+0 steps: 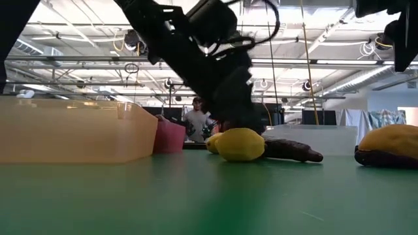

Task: Sort produce into baskets
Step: Put the apple into the pink bin

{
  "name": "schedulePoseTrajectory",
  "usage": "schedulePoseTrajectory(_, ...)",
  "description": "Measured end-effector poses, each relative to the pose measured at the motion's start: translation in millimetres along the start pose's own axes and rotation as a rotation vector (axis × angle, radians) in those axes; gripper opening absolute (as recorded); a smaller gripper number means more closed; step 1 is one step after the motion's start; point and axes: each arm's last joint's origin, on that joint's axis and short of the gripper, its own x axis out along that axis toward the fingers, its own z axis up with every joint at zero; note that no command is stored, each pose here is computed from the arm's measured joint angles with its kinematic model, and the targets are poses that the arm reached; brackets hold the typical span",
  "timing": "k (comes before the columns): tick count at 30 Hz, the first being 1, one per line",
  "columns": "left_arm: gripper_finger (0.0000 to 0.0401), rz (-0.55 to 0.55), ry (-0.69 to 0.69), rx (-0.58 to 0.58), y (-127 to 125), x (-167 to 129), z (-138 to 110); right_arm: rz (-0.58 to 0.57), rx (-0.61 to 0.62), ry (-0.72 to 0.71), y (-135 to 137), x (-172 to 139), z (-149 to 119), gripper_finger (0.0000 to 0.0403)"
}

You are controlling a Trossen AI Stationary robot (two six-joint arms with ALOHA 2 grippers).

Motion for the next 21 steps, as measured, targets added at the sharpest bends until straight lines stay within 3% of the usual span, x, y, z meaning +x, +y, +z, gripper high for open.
schedulePoseTrajectory(16,0.0393,0.002,0.061,-0.005,0.8,-1.0,-5.4,0.094,0.077,-0.173,12.5,-1.3,10.7,0.0363)
schedulePoseTrajectory(21,0.0362,0.004,0.042,-0.008,0.7,-0.9,-3.5,0.098,0.101,-0.183,12.9,-1.4,11.2,0.0363)
